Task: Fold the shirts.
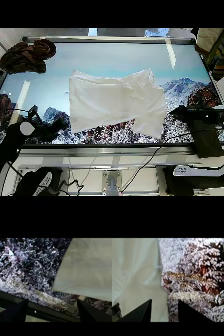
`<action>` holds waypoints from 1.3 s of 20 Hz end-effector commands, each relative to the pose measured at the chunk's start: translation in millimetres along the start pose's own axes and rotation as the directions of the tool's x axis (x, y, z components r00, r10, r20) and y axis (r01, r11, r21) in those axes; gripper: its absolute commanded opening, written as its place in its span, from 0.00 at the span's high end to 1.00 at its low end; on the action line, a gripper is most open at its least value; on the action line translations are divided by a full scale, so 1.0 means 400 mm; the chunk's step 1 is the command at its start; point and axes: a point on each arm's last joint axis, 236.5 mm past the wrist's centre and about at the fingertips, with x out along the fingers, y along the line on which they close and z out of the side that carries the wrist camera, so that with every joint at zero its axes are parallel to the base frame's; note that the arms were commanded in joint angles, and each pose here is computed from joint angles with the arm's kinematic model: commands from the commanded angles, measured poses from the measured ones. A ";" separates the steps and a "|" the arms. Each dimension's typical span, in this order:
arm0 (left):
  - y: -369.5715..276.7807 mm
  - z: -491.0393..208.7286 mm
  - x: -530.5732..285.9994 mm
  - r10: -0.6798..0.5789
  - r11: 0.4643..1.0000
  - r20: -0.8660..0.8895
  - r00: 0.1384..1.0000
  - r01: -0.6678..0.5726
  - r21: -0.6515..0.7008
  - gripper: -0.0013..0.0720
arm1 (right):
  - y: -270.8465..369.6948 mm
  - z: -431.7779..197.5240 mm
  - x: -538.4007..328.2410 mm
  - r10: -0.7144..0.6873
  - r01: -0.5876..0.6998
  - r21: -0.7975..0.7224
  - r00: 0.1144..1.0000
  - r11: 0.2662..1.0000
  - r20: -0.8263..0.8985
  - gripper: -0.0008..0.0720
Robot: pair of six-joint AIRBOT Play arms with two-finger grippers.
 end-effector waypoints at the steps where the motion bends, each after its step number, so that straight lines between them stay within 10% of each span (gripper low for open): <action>1: -0.048 0.018 -0.002 -0.113 0.991 0.075 0.991 0.118 -0.061 0.04 | -0.024 0.016 0.047 -0.062 0.064 -0.017 0.996 0.998 0.064 0.46; 9: -0.075 0.041 -0.009 -0.158 0.983 0.114 0.981 0.167 -0.075 0.04 | 0.048 0.056 0.147 -0.013 0.016 -0.026 0.994 1.000 0.112 0.46; 12: -0.072 0.034 -0.007 -0.153 0.984 0.102 0.983 0.161 -0.075 0.04 | 0.075 0.049 0.143 0.027 -0.023 -0.038 0.996 0.999 0.090 0.95; 26: 0.007 -0.067 0.091 -0.066 0.975 -0.074 0.995 0.048 -0.218 0.24 | 0.069 0.081 -0.063 0.116 -0.119 0.001 0.975 0.993 0.188 0.95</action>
